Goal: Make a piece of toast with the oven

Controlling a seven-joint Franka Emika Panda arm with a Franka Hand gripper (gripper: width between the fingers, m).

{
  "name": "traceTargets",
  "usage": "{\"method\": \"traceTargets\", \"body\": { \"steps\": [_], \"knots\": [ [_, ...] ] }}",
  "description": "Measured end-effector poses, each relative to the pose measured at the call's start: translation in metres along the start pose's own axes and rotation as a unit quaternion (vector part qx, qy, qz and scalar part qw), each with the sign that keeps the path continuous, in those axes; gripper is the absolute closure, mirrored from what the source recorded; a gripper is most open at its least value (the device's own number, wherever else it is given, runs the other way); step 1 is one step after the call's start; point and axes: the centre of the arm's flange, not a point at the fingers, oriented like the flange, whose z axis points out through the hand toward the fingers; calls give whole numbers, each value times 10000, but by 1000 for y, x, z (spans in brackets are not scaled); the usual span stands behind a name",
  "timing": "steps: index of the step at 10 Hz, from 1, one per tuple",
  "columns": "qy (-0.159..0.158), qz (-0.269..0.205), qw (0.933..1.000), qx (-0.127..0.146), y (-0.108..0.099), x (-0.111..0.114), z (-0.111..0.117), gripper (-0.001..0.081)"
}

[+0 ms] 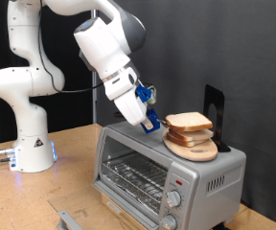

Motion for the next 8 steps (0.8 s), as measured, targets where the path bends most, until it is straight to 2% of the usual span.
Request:
{"method": "traceTargets", "body": {
  "steps": [3, 5, 6, 8],
  "knots": [
    [-116, 37, 9998, 132, 6, -4, -14, 498],
    [-111, 55, 9998, 144, 6, -4, -13, 498],
    [-90, 35, 9997, 233, 7, -3, -16, 498],
    [-130, -136, 9983, 546, 18, -2, -38, 499]
  ]
}}
